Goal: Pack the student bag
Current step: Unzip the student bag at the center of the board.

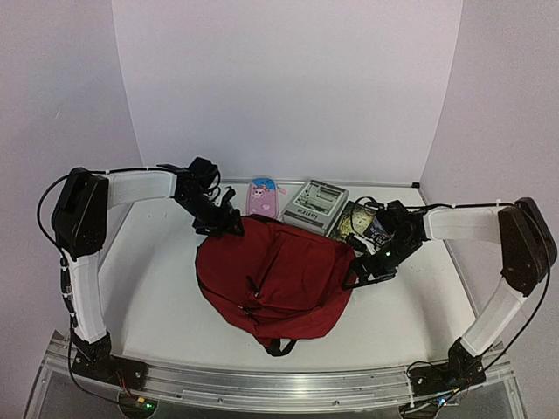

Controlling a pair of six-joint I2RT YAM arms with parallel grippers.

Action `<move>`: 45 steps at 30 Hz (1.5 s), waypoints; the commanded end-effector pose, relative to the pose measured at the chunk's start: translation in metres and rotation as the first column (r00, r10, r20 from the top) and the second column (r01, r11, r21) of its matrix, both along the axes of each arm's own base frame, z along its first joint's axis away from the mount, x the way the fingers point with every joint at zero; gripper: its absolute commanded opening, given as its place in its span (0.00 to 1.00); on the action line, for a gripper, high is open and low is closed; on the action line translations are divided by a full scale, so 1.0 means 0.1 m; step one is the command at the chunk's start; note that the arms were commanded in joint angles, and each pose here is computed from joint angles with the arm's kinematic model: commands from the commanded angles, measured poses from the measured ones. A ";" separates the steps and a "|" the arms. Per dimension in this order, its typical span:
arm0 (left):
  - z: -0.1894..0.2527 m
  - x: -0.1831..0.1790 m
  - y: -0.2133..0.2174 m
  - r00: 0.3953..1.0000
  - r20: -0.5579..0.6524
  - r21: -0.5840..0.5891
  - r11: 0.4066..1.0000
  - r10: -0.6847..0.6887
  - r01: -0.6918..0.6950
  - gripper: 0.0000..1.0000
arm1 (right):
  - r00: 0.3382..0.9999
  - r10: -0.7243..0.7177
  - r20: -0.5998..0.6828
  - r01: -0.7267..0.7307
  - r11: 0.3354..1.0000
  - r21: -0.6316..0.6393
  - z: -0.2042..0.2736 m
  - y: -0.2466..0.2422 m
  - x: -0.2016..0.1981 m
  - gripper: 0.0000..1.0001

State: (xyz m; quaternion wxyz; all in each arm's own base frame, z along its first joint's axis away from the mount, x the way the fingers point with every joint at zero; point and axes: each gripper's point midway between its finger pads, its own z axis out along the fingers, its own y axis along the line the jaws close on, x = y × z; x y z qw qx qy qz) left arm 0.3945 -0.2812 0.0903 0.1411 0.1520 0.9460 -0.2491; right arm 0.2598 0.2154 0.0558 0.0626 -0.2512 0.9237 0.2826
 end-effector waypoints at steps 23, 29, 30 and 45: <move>0.17 -0.91 -0.06 0.995 -0.062 -0.141 0.987 0.072 -0.080 0.27 | 0.845 0.308 0.437 -0.280 0.951 -0.129 1.03 0.40 -0.05 0.98; 0.38 -1.06 -0.04 0.996 -0.042 -0.228 0.970 0.077 -0.084 0.31 | 0.772 0.469 0.429 -0.429 0.882 -0.193 0.83 0.96 -0.29 0.94; 0.40 -1.12 -0.04 0.997 -0.035 -0.250 0.965 0.069 -0.075 0.32 | 0.766 0.486 0.421 -0.450 0.873 -0.189 0.77 1.04 -0.35 0.93; 0.38 -1.81 -0.33 0.973 0.186 -0.159 0.974 -0.134 0.164 0.36 | 0.672 0.637 0.377 -0.559 0.771 -0.305 -0.06 0.76 -0.80 0.42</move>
